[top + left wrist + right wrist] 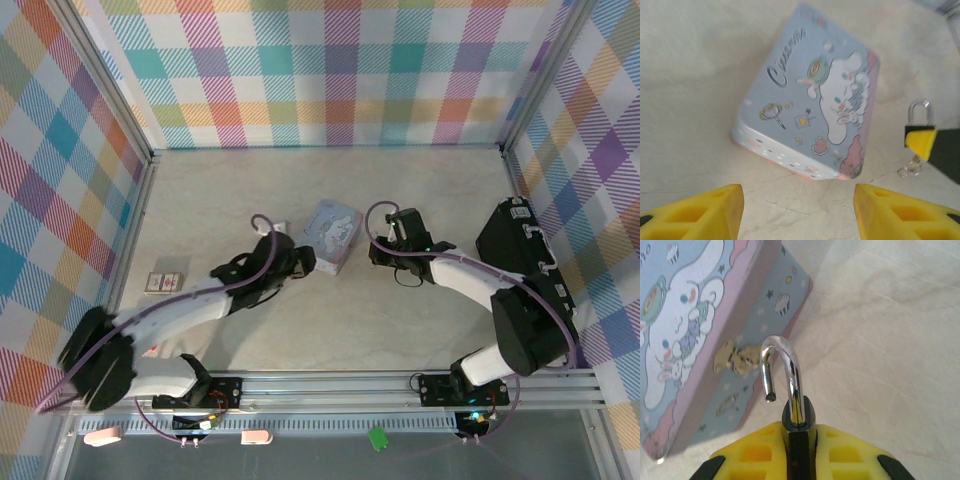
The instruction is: Unlock a padlock with a key
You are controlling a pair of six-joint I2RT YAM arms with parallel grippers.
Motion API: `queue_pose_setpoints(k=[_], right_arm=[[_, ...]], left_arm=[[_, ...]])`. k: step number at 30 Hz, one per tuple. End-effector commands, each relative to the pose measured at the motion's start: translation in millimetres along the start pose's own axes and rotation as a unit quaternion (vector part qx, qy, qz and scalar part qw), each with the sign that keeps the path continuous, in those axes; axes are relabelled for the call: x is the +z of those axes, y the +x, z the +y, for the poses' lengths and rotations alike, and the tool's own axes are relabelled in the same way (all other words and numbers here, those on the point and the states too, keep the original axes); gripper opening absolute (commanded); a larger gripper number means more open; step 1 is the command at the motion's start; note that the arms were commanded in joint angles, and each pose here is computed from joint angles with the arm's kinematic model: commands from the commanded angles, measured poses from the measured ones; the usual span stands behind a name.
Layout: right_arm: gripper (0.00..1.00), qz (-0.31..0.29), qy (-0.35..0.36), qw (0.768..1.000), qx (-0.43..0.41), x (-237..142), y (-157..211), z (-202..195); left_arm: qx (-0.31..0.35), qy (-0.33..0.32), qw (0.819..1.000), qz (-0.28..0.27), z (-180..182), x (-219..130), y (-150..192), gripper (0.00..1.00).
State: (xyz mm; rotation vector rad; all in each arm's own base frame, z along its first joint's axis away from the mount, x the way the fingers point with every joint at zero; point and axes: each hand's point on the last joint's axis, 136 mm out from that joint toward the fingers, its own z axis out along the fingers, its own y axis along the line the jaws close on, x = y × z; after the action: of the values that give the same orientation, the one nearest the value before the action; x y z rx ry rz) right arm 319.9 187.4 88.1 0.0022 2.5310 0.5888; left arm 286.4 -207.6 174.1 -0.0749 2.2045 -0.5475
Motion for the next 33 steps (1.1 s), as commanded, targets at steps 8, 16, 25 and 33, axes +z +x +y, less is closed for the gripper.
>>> queue_pose_setpoints(k=[8,16,25,33], right_arm=[[0.10,0.091,0.034,0.995,-0.027,-14.0,46.0,-20.1],[0.22,0.125,0.084,0.988,-0.043,-5.5,63.5,-43.9],[0.45,0.113,0.095,0.988,-0.052,-13.4,58.0,-45.4],[0.55,0.004,0.098,0.989,-0.113,-51.8,9.2,-32.8]], left_arm=[[0.118,-0.083,0.989,-0.034,78.0,-53.2,14.0,0.65],[0.117,-0.120,0.983,-0.069,104.5,-62.0,13.7,0.70],[0.121,-0.181,0.971,-0.098,121.3,-68.8,-3.5,0.72],[0.106,-0.276,0.942,-0.160,144.0,-76.4,-41.9,0.80]])
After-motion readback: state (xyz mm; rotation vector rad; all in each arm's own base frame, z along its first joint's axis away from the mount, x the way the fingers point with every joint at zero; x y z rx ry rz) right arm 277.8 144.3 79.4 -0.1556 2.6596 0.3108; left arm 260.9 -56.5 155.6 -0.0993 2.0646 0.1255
